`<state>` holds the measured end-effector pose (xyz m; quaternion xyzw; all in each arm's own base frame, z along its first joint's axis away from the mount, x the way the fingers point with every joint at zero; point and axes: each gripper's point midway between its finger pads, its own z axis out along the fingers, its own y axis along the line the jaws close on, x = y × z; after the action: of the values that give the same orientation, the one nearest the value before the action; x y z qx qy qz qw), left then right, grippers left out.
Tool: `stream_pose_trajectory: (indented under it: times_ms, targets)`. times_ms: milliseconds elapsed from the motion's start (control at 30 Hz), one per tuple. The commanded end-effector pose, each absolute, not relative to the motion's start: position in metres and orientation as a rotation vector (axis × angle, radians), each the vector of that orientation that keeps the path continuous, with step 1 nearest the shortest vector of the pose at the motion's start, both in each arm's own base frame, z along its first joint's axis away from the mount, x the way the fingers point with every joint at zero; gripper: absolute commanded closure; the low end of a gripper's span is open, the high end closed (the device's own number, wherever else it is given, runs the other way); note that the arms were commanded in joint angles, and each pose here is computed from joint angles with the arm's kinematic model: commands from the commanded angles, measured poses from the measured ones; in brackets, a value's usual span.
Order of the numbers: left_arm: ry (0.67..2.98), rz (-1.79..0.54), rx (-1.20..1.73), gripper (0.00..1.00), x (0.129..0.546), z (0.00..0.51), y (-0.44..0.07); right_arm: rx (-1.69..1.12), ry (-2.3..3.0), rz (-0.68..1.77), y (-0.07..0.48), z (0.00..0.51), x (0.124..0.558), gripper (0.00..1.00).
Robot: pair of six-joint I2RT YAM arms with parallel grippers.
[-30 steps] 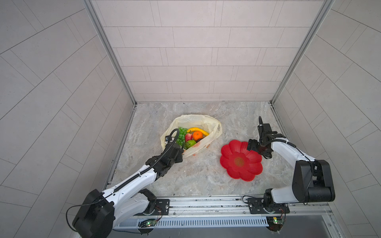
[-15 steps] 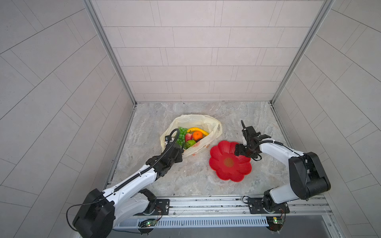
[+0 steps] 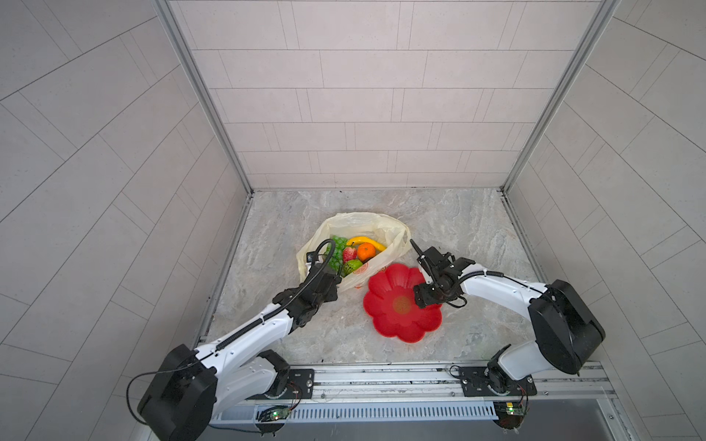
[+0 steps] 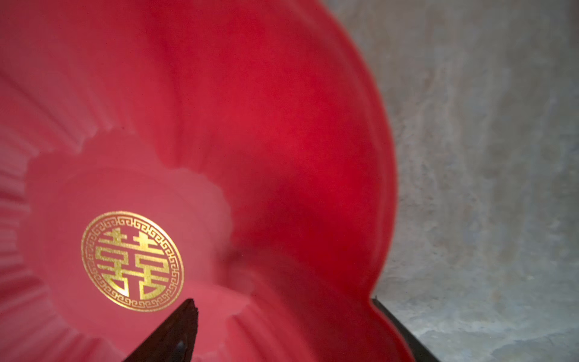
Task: Take the fake fruits out of the plastic bag
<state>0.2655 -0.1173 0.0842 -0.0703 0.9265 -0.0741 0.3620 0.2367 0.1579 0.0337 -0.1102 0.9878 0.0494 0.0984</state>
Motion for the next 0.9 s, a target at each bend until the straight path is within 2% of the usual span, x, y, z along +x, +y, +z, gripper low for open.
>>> stream_pose_trajectory:
  times_ms: [0, 333, 433, 567, 733, 867]
  targets:
    - [2.377, -0.114, -0.168, 0.80, 0.266, 0.088, -0.109, -0.412, 2.932, 0.056, 0.161, 0.032, 0.220, 0.17]
    - [2.356, -0.061, -0.173, 0.79, 0.266, 0.092, -0.099, -0.571, 2.879, 0.031, 0.183, 0.043, 0.188, 0.17]
    - [2.364, -0.063, -0.169, 0.76, 0.266, 0.091, -0.101, -0.570, 2.862, 0.010, 0.177, 0.049, 0.185, 0.15]
    - [2.358, -0.074, -0.170, 0.63, 0.265, 0.092, -0.101, -0.566, 2.802, -0.039, 0.166, 0.068, 0.189, 0.11]
    - [2.372, -0.124, -0.187, 0.42, 0.259, 0.107, -0.104, -0.562, 2.639, -0.081, 0.159, 0.122, 0.209, 0.11]
    - [2.389, -0.010, -0.365, 0.24, 0.247, 0.132, -0.077, -0.535, 2.483, 0.020, 0.178, 0.168, 0.231, 0.12]
